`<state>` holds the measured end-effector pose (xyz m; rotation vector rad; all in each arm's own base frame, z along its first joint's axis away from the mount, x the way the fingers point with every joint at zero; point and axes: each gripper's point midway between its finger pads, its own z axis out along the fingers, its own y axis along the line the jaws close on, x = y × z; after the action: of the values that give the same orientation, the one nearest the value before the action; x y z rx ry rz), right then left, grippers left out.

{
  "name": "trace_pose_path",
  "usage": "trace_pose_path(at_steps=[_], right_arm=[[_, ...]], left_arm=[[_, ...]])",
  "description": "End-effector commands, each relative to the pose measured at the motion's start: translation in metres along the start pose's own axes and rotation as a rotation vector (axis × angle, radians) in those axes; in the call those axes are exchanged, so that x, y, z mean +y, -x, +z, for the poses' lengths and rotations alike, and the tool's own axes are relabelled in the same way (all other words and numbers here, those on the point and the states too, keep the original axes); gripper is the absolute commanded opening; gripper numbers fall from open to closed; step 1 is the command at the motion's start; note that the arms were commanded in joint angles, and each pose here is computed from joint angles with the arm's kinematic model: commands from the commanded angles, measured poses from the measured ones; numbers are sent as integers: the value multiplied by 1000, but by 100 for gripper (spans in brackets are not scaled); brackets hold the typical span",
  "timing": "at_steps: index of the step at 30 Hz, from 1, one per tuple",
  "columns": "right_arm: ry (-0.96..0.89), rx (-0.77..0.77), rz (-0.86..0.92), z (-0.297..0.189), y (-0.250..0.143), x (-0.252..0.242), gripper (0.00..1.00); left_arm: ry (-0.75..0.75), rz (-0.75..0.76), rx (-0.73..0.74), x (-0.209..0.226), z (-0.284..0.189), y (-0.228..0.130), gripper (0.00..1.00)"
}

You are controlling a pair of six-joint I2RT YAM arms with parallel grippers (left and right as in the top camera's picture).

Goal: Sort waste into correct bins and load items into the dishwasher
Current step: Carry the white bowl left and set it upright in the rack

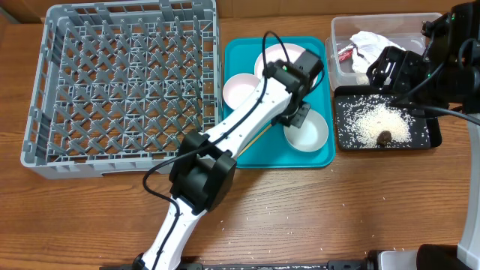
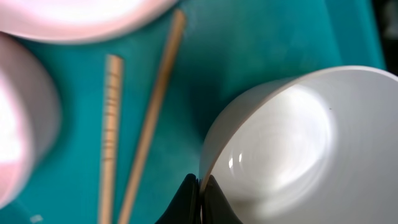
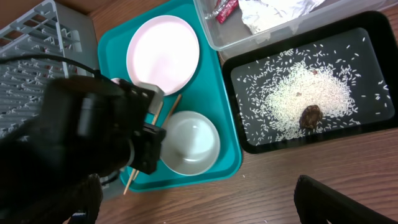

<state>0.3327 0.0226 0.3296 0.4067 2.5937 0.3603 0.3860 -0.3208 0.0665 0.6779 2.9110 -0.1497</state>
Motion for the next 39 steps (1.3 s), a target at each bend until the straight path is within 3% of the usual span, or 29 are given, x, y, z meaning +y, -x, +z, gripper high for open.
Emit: trace_pose_path(at_steps=[1, 4, 7, 8, 14, 17, 20, 29, 39], right_arm=[[-6, -20, -1, -4, 3, -1, 100], [-6, -20, -1, -4, 3, -1, 100], [-6, -20, -1, -4, 3, -1, 100], [-6, -20, -1, -4, 3, -1, 100], [-6, -20, -1, -4, 3, -1, 100], [-6, -20, -1, -4, 3, -1, 100], [-6, -20, -1, -4, 3, -1, 100], [-6, -20, -1, -4, 3, -1, 100], [-6, -20, -1, -4, 3, -1, 100]], left_arm=[[56, -52, -219, 38, -95, 43, 4], [145, -130, -368, 90, -162, 58, 4], [370, -224, -465, 160, -205, 58, 4], [507, -282, -479, 195, -219, 53, 4], [897, -460, -446, 287, -232, 31, 4], [1113, -515, -415, 313, -241, 17, 4], [1231, -544, -406, 320, -247, 9, 4], [1227, -663, -409, 323, -212, 1, 4], [1143, -615, -294, 318, -156, 4, 4]])
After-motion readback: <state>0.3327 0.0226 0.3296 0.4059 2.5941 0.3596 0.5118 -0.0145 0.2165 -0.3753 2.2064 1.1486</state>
